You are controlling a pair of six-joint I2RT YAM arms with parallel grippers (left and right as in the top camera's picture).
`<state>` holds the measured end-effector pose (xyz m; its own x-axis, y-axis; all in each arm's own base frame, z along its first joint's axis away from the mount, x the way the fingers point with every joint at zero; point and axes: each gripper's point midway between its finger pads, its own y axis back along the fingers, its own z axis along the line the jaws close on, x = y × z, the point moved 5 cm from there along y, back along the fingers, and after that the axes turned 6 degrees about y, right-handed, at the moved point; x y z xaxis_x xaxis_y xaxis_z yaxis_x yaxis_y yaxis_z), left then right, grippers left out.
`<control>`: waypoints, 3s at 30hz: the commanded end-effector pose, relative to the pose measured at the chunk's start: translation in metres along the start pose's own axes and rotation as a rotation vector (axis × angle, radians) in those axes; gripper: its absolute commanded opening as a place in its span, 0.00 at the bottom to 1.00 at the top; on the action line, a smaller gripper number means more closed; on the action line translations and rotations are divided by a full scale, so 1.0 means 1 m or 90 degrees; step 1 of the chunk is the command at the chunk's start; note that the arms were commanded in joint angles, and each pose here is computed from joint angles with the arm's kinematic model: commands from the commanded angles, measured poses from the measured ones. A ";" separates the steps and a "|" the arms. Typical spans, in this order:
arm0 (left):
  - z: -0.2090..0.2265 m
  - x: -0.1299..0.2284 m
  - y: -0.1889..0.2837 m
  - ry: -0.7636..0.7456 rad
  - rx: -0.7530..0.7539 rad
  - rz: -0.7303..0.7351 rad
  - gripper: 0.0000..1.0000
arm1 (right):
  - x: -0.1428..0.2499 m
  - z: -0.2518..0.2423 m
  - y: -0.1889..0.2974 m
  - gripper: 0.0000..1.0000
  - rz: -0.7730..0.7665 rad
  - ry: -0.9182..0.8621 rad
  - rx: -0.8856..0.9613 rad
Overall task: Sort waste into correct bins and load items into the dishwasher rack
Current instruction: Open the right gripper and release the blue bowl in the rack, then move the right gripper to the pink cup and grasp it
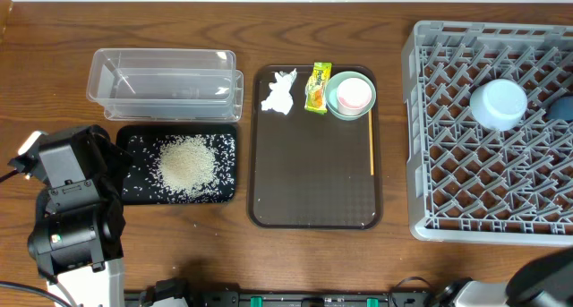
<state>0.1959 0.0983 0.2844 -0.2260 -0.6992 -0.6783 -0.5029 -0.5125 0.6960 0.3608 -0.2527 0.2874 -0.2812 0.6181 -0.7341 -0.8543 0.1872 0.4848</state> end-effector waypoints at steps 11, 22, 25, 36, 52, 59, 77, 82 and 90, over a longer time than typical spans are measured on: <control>-0.001 -0.006 0.005 0.012 0.005 -0.011 0.91 | 0.033 -0.063 -0.007 0.24 0.082 -0.037 0.216; -0.001 -0.006 0.005 0.012 0.005 -0.011 0.91 | 0.013 -0.022 0.077 0.31 0.010 -0.099 0.198; -0.001 -0.006 0.005 0.012 0.005 -0.011 0.91 | 0.003 0.010 0.097 0.58 -0.022 -0.077 0.110; -0.001 -0.006 0.005 0.012 0.005 -0.011 0.91 | 0.049 0.189 0.106 0.91 0.061 0.143 -0.331; -0.001 -0.006 0.005 0.012 0.005 -0.011 0.91 | 0.269 0.338 -0.007 0.80 0.393 0.610 -0.153; -0.001 -0.006 0.005 0.012 0.005 -0.011 0.91 | 0.320 0.338 -0.031 0.47 0.424 0.653 -0.045; -0.001 -0.006 0.005 0.012 0.005 -0.011 0.91 | 0.369 0.311 -0.054 0.37 0.535 0.643 0.001; -0.001 -0.006 0.005 0.012 0.005 -0.011 0.91 | 0.373 0.304 -0.061 0.33 0.538 0.649 0.018; -0.001 -0.006 0.005 0.012 0.005 -0.011 0.91 | 0.374 0.306 -0.061 0.04 0.539 0.648 0.015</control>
<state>0.1959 0.0983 0.2844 -0.2262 -0.6993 -0.6781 -0.5027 -0.5125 0.6962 0.4365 0.2022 0.1225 -0.9301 -0.3064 -0.2028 -0.2266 0.0438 0.9730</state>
